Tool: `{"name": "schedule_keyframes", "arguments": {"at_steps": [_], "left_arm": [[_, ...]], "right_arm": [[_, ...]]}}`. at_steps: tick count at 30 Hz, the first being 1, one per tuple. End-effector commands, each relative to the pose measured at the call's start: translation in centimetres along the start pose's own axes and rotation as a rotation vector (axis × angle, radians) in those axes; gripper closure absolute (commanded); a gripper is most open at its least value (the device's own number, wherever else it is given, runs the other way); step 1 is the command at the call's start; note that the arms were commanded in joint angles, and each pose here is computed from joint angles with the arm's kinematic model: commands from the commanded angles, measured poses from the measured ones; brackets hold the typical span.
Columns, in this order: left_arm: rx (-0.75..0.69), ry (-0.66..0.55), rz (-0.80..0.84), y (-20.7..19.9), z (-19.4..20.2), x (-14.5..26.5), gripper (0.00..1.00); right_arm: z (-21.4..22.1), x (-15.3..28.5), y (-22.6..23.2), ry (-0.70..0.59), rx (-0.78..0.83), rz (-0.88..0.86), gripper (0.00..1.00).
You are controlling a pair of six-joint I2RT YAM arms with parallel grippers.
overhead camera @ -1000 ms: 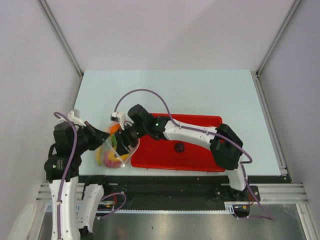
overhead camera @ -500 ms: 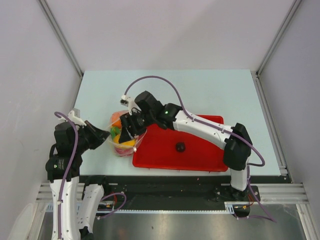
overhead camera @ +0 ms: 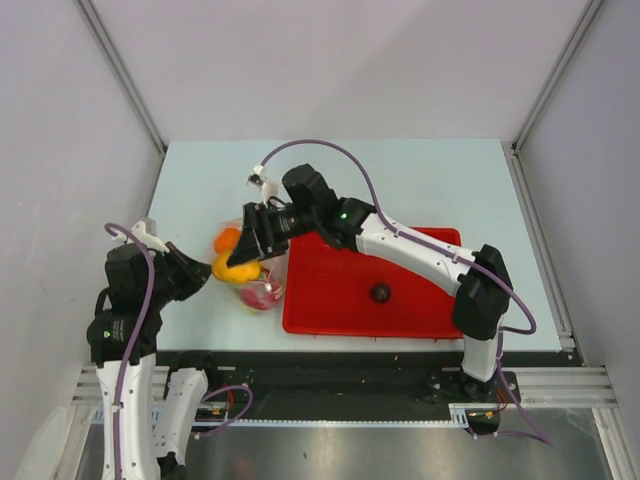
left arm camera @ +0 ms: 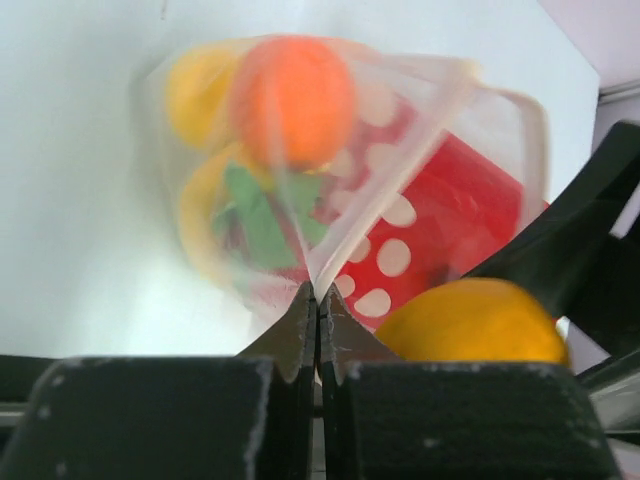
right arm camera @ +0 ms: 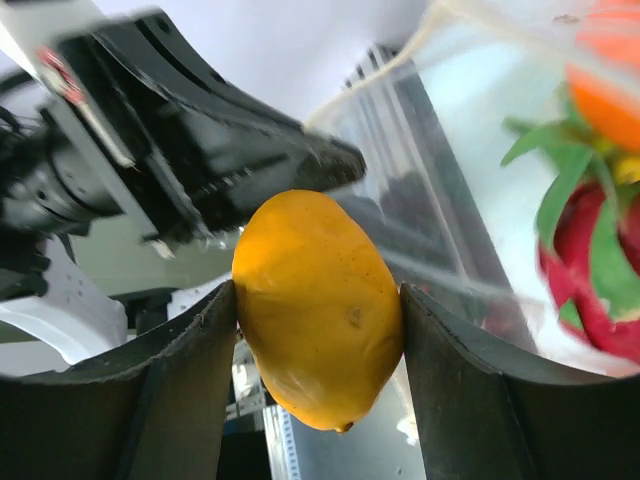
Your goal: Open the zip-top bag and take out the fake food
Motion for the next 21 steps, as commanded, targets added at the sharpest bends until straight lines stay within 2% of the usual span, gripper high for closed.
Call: {"name": "schedule_keyframes", "arguments": {"at_steps": [1,5,7,11,13,15,16,17,18,19,21], "left_arm": [[-0.077,-0.097,-0.072,0.2,-2.8,2.1,1.0],[-0.105,-0.126,-0.101,0.3,-3.7,3.2,1.0],[-0.126,-0.114,-0.13,0.7,-3.6,3.4,1.0],[-0.167,-0.101,-0.141,0.8,-3.7,3.7,1.0],[-0.186,-0.084,-0.133,0.8,-3.6,3.4,1.0],[-0.206,-0.053,-0.11,0.7,-3.1,2.9,1.0],[-0.209,-0.045,-0.106,0.8,-2.9,2.8,1.0],[-0.213,-0.026,-0.102,0.9,-2.5,2.4,1.0],[-0.219,-0.02,-0.093,0.9,-2.3,2.2,1.0],[-0.22,-0.009,-0.083,0.9,-2.1,2.0,1.0],[-0.221,0.025,-0.052,0.8,-1.3,1.2,1.0]], "right_arm": [[-2.0,-0.4,5.0,-0.048,0.105,-0.14,0.88],[-1.8,-0.5,8.4,-0.049,0.127,-0.242,0.87],[-2.0,0.2,9.1,-0.079,0.149,-0.238,0.87],[-3.4,2.8,7.4,-0.184,0.196,-0.064,0.87],[-3.7,4.6,3.3,-0.204,0.162,0.092,0.87],[-4.0,7.4,1.2,-0.267,0.152,0.19,0.87],[-2.8,7.8,-2.4,-0.239,0.123,0.273,0.87],[-3.2,9.4,-4.9,-0.271,0.093,0.336,0.86],[-2.9,10.8,-5.7,-0.283,0.086,0.364,0.86],[-1.4,11.6,-8.9,-0.238,0.046,0.443,0.86],[-1.1,13.2,-11.8,-0.237,0.035,0.547,0.86]]}}
Point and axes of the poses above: each gripper's point midway between its finger pads, its own x axis back along the fingers, its own y axis along the line the jaws close on, z = x × y, the point moved 2 cm from there along x, back along the fingers, and after that the axes turned 11 degrees about -x, right-handed, at the moved point
